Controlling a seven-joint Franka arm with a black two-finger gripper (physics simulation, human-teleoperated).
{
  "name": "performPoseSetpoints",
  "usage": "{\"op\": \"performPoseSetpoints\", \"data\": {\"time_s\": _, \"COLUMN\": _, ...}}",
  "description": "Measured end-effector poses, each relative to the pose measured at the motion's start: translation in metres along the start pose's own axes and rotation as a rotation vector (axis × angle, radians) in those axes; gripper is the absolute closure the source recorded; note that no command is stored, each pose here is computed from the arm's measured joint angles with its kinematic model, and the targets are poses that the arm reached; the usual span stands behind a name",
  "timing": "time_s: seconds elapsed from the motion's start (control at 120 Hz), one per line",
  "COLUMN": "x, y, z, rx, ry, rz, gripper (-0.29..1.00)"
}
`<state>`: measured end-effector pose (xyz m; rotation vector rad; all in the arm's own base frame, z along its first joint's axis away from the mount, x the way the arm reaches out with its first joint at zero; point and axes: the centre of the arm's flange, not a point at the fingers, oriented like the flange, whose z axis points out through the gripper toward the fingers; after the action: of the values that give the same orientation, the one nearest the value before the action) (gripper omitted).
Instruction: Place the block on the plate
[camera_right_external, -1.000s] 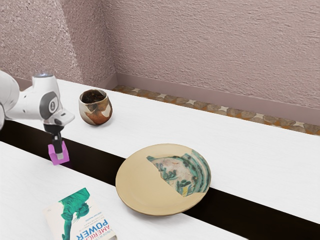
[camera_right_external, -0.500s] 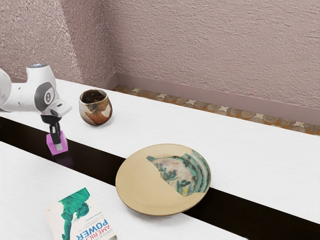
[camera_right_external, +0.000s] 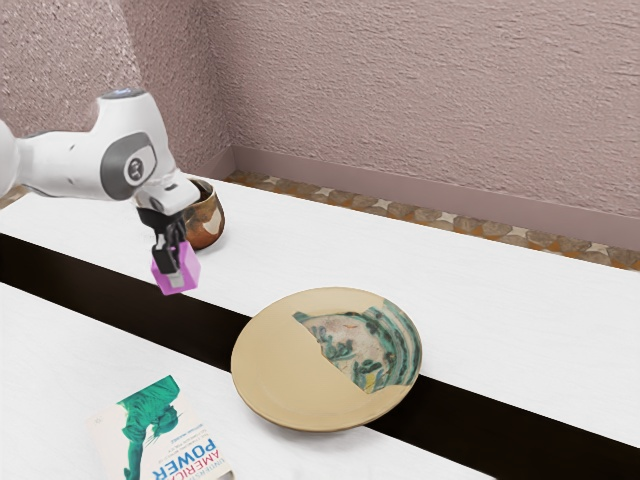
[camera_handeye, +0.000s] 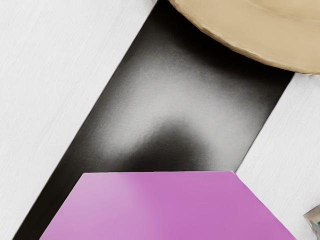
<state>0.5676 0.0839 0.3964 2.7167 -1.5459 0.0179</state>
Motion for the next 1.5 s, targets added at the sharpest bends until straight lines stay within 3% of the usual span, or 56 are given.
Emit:
{"op": "performPoseSetpoints", "data": {"time_s": 0.342, "x": 0.115, "y": 0.072, "z": 0.01, "rx": -0.057, "ry": -0.016, "rz": 0.211, "gripper": 0.31}}
{"op": "performPoseSetpoints", "data": {"time_s": 0.767, "x": 0.233, "y": 0.113, "z": 0.072, "rx": -0.091, "ry": -0.071, "rz": 0.359, "gripper": 0.3}}
{"op": "performPoseSetpoints", "data": {"time_s": 0.942, "x": 0.242, "y": 0.119, "z": 0.1, "rx": -0.123, "ry": -0.094, "rz": 0.361, "gripper": 0.3}}
{"op": "performPoseSetpoints", "data": {"time_s": 1.108, "x": 0.249, "y": 0.127, "z": 0.098, "rx": -0.126, "ry": -0.088, "rz": 0.371, "gripper": 0.15}}
{"op": "performPoseSetpoints", "data": {"time_s": 1.367, "x": 0.245, "y": 0.126, "z": 0.034, "rx": -0.065, "ry": -0.021, "rz": 0.349, "gripper": 0.04}}
{"op": "performPoseSetpoints", "data": {"time_s": 1.5, "x": 0.205, "y": 0.083, "z": -0.002, "rx": -0.022, "ry": -0.007, "rz": 0.203, "gripper": 0.02}}
